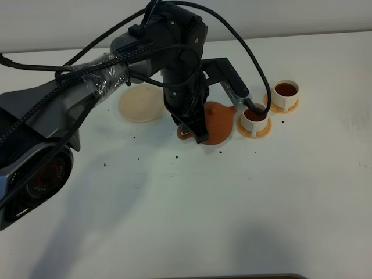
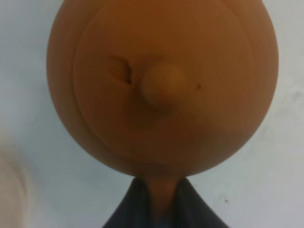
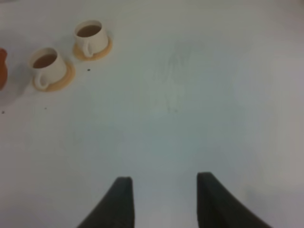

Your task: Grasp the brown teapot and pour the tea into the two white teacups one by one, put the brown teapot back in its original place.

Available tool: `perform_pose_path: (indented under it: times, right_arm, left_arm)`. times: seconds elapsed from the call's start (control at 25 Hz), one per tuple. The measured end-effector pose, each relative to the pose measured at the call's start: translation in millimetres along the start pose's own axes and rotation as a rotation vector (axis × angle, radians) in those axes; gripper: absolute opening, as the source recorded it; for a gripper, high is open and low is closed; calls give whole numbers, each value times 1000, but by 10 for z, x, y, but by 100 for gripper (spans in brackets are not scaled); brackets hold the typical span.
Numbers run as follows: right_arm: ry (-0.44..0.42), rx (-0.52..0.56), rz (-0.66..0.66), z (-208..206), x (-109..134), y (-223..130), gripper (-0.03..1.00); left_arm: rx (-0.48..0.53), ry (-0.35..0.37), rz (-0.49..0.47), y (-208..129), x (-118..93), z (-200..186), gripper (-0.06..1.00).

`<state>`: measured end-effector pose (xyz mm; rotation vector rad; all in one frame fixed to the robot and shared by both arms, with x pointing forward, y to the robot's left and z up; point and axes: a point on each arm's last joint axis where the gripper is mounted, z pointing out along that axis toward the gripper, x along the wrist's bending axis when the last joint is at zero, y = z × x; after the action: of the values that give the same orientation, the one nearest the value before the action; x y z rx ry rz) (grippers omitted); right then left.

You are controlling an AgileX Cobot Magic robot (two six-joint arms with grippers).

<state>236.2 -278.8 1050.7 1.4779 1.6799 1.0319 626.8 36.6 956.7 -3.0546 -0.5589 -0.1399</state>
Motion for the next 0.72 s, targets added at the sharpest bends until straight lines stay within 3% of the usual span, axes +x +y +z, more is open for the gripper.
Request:
perform_pose_path:
  times: [0.28, 0.48, 0.6, 0.72]
  right_arm:
    - [0, 0, 0, 0, 0, 0, 31]
    - [0, 0, 0, 0, 0, 0, 31]
    - [0, 0, 0, 0, 0, 0, 31]
    - [0, 0, 0, 0, 0, 0, 31]
  left_arm:
    - [-15, -6, -12, -8, 3, -44, 11]
    - [-59, 30, -91, -60, 21, -309, 11]
    - [-94, 60, -188, -157, 91, -518, 11]
    - [-117, 83, -375, -319, 241, -665, 11]
